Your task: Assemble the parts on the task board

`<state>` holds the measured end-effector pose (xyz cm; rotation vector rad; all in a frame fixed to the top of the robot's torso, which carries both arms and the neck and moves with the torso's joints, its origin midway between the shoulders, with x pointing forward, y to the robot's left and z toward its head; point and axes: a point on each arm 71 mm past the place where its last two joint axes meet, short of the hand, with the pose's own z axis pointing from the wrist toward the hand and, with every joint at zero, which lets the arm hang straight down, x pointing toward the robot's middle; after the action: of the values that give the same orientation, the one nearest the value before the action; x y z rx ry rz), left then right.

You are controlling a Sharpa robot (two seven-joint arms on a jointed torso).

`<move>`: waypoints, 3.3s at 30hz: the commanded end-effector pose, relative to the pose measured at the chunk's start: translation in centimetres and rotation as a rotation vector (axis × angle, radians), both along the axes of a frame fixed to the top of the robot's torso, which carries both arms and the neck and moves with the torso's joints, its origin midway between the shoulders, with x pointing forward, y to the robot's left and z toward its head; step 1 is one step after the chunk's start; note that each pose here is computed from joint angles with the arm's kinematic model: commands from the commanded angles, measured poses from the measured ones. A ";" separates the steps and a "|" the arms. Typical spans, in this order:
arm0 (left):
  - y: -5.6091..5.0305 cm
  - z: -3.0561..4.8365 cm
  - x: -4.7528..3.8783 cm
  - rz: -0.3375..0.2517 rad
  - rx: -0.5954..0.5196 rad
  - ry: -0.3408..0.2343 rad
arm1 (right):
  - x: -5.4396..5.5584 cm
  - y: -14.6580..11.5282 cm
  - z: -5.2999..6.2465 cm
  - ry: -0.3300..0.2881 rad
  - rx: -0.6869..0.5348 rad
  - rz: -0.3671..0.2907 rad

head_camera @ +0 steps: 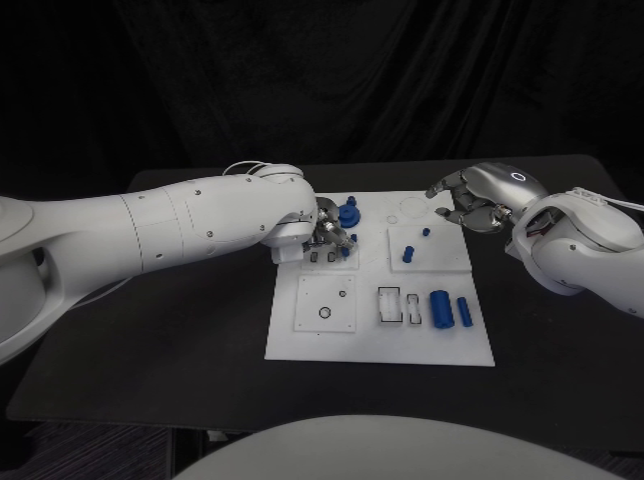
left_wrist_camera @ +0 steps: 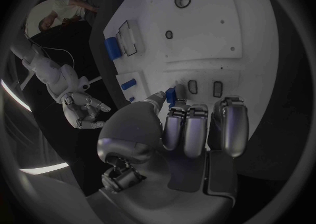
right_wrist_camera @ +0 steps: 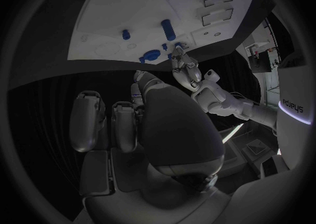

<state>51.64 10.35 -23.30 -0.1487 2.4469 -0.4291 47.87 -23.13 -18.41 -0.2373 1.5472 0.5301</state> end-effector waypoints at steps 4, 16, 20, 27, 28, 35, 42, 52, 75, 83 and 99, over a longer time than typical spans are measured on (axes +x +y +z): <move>-0.2 -0.10 -0.15 -0.023 -0.027 0.003 | 0.0 -0.1 -0.2 0.013 -0.008 -0.018; 0.8 0.02 -0.44 -0.008 -0.054 -0.016 | -0.1 -0.5 -0.3 0.027 -0.013 -0.029; 1.4 0.09 -0.66 0.002 -0.064 -0.023 | -0.1 -0.6 -0.4 0.041 -0.004 -0.037; 2.9 0.15 -1.25 0.025 -0.064 -0.024 | -0.1 -1.0 -0.5 0.058 -0.002 -0.051; 3.1 0.15 -1.32 0.028 -0.063 -0.023 | -0.1 -1.1 -0.5 0.059 -0.002 -0.052; 3.9 0.13 -1.52 0.038 -0.056 -0.018 | -0.1 -1.2 -0.7 0.068 -0.005 -0.057; 4.0 0.09 -1.53 0.037 -0.053 -0.013 | -0.2 -1.2 -0.8 0.074 -0.007 -0.056; 4.3 -0.40 -1.08 0.052 -0.046 -0.009 | -0.2 -1.2 -0.9 0.083 -0.012 -0.059; 4.2 -1.92 -1.87 0.045 -0.053 0.020 | -0.2 -1.4 -1.4 0.120 -0.007 -0.076; 4.1 -2.05 -1.94 0.037 -0.057 0.024 | -0.2 -1.4 -1.5 0.126 -0.011 -0.080; 3.6 -2.46 -2.12 0.024 -0.059 0.035 | -0.2 -1.4 -1.6 0.135 -0.018 -0.085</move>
<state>50.32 14.33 -24.58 -0.2355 2.4101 -0.4888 47.72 -24.44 -19.81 -0.1616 1.6702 0.4916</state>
